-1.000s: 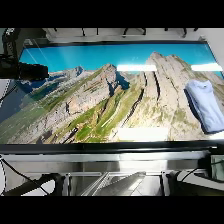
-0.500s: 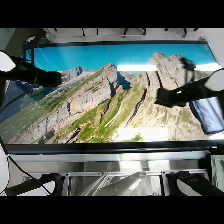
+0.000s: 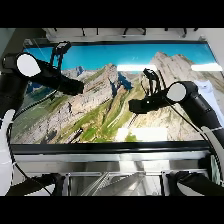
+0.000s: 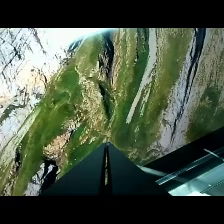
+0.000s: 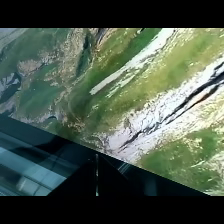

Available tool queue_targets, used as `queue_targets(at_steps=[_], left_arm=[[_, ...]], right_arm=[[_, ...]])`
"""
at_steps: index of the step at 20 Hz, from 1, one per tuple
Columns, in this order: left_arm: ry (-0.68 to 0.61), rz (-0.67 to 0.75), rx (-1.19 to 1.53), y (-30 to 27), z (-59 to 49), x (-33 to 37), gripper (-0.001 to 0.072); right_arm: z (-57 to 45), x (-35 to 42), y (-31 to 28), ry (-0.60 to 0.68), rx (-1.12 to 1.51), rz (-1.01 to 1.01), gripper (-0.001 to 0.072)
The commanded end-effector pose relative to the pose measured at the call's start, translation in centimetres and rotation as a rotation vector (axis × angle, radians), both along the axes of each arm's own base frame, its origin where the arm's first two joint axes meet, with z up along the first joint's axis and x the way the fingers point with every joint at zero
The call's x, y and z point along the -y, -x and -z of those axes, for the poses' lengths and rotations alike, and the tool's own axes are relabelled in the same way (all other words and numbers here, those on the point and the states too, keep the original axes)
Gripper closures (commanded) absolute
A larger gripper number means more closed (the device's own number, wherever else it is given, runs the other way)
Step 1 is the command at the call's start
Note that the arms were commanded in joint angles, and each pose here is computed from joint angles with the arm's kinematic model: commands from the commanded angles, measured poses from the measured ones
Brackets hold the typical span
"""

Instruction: Fold the shirts.

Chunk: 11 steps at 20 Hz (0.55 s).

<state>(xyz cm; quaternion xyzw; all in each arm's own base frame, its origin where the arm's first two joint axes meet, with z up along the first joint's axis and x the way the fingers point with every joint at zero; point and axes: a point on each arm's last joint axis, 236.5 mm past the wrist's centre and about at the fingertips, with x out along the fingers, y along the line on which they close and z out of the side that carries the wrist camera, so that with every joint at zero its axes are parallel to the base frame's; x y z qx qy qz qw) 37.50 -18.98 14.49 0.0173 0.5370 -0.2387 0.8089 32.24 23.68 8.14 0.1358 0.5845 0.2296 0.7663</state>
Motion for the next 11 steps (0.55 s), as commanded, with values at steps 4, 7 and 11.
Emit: queue_targets(at_steps=[4, 7, 11], left_arm=[[0.003, 0.017, 0.007, 0.94, -0.81, 0.45, 0.0691], [0.002, 0.018, 0.005, 0.97, -0.75, 0.43, 0.0691], [-0.007, 0.028, -0.007, 1.29, -0.60, 0.32, 0.0691]], right_arm=[[0.18, -0.38, 0.01, -0.002, 0.001, -0.005, 0.0691], [0.18, -0.38, 0.01, -0.002, 0.001, -0.005, 0.0691], [0.18, -0.38, 0.01, -0.002, 0.001, -0.005, 0.0691]])
